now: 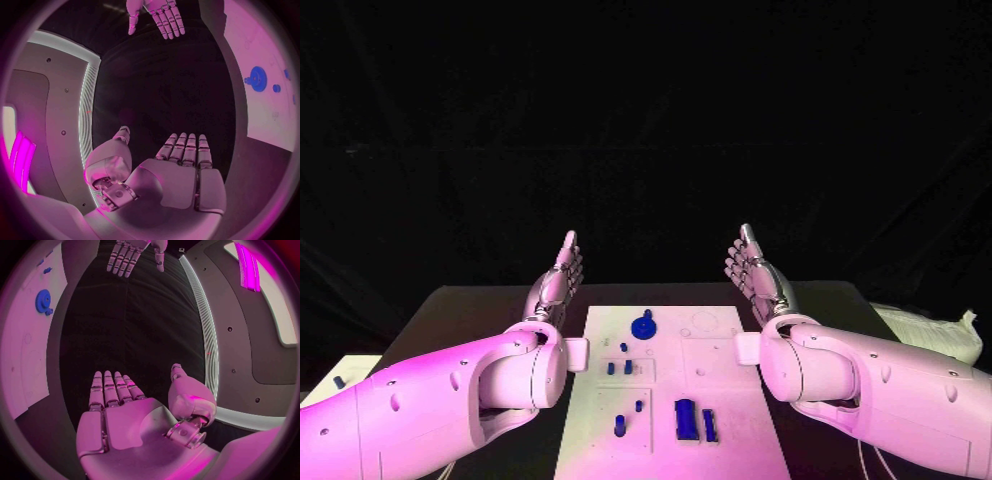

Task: Assemble the parts on the task board

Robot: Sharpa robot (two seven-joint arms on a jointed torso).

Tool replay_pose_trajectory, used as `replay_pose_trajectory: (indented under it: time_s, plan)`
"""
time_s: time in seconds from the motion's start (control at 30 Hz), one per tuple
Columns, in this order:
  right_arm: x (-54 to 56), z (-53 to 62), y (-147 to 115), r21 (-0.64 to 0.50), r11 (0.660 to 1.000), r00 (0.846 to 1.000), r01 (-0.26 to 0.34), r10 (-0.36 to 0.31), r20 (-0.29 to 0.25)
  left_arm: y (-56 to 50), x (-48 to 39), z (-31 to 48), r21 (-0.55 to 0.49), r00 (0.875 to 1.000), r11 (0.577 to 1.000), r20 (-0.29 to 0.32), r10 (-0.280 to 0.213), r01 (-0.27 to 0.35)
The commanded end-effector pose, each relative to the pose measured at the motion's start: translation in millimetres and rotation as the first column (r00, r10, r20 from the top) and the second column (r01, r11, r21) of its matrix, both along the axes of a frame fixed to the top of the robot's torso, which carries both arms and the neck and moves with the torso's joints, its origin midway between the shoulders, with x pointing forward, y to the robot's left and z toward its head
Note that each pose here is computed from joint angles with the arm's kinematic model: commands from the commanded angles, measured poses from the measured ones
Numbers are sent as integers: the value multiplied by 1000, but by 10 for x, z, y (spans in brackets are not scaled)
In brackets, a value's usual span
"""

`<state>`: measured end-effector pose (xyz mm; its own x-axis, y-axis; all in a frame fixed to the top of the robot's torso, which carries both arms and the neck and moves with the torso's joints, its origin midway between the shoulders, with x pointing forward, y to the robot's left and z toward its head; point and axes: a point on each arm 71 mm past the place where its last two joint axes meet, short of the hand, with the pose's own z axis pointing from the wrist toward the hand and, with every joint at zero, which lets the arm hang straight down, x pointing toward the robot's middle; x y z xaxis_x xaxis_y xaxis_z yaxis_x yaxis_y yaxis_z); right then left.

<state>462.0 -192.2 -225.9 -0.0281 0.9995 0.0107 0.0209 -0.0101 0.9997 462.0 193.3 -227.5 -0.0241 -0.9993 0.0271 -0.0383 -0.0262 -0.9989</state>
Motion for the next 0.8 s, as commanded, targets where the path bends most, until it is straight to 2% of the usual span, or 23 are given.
replay_pose_trajectory:
  time_s: [0.03,0.8]
  plan:
    - [-2,17,-2,0,1000,1000,11,-11,20,-8,-2,33,16,999,1000,37,7,-8]
    - [-2,17,-2,0,1000,1000,11,-11,20,-8,-2,33,16,999,1000,37,7,-8]
